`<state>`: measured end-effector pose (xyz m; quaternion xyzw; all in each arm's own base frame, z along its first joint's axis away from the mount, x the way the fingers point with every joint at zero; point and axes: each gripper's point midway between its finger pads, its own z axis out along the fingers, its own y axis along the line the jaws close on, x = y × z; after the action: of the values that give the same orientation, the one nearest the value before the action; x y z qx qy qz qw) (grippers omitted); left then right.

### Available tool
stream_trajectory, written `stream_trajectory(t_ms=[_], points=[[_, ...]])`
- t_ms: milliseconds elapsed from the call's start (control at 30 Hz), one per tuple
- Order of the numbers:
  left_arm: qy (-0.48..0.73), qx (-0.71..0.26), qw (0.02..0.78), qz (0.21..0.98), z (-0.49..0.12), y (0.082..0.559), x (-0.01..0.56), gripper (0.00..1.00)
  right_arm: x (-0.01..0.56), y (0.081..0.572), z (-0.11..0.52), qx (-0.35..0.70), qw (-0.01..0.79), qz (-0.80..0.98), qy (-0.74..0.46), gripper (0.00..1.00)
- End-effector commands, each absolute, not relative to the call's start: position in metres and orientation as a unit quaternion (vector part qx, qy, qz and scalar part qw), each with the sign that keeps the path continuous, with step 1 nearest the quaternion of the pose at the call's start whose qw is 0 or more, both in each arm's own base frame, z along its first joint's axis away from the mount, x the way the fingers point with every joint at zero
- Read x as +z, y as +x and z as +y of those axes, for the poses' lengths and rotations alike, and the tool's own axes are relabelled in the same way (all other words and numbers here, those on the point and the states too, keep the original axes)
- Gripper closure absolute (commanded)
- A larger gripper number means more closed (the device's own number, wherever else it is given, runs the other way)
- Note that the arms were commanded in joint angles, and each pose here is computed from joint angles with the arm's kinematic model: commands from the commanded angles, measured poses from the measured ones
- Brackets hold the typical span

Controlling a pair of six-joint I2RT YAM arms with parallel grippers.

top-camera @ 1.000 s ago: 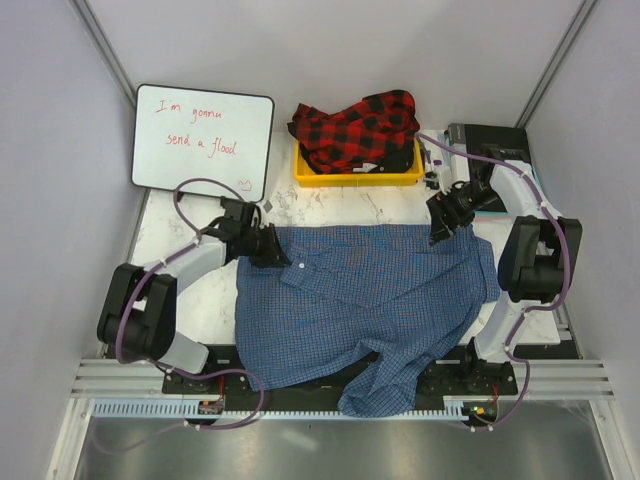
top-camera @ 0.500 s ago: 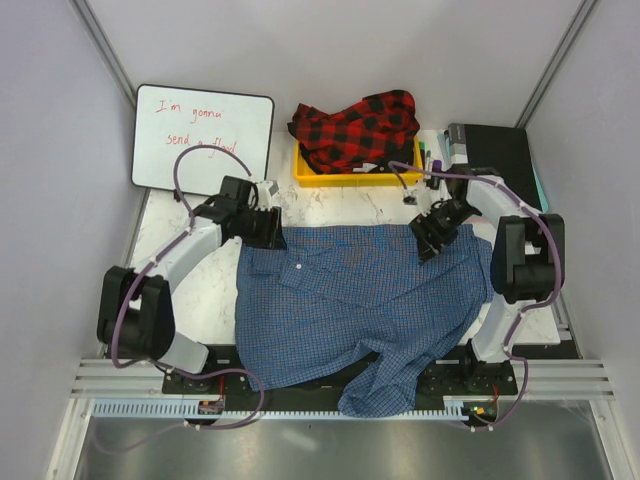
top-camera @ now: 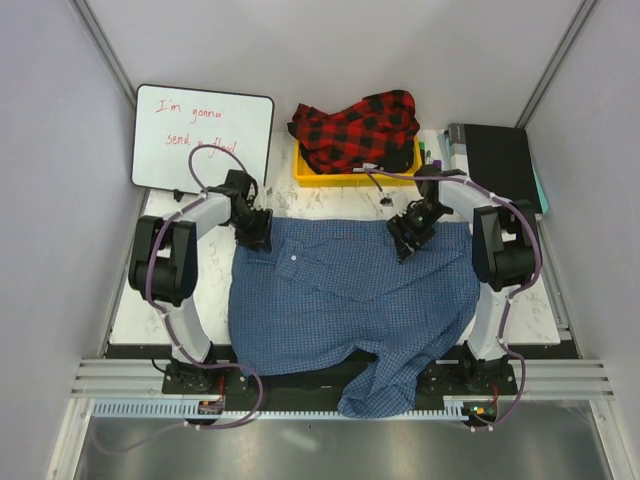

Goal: Fold and stack the long sleeve shirts
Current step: Fold the shirt

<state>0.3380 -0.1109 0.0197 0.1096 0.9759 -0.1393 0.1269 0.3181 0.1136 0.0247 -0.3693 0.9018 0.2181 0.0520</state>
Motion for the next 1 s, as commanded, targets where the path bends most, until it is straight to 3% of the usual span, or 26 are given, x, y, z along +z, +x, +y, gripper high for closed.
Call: stream_trajectory(t_ms=[0, 300, 500, 700, 833, 867, 933, 967], points=[[0.128, -0.108, 0.155, 0.974, -0.090, 0.377, 0.011, 0.51, -0.004, 0.363, 0.123, 0.187, 0.083, 0.908, -0.367, 0.26], [0.128, -0.129, 0.187, 0.966, -0.097, 0.405, 0.022, 0.50, 0.007, 0.425, 0.128, 0.152, 0.136, 0.911, -0.359, 0.26], [0.188, -0.216, 0.236, 0.928, -0.125, 0.386, 0.075, 0.43, 0.076, 0.399, 0.132, 0.184, 0.167, 0.888, -0.386, 0.19], [0.334, -0.315, 0.320, 0.829, -0.169, 0.303, 0.159, 0.34, 0.155, 0.334, 0.095, 0.171, 0.212, 0.862, -0.428, 0.12], [0.492, -0.335, 0.344, 0.726, -0.233, 0.215, 0.184, 0.32, 0.152, 0.289, 0.063, 0.208, 0.168, 0.866, -0.423, 0.17], [0.549, -0.355, 0.346, 0.673, -0.262, 0.174, 0.196, 0.32, 0.152, 0.266, 0.066, 0.237, 0.139, 0.863, -0.425, 0.19], [0.592, -0.352, 0.362, 0.628, -0.289, 0.146, 0.194, 0.34, 0.151, 0.250, 0.043, 0.244, 0.138, 0.855, -0.437, 0.23], [0.640, -0.367, 0.347, 0.580, -0.310, 0.107, 0.192, 0.34, 0.151, 0.235, 0.037, 0.241, 0.141, 0.855, -0.437, 0.24]])
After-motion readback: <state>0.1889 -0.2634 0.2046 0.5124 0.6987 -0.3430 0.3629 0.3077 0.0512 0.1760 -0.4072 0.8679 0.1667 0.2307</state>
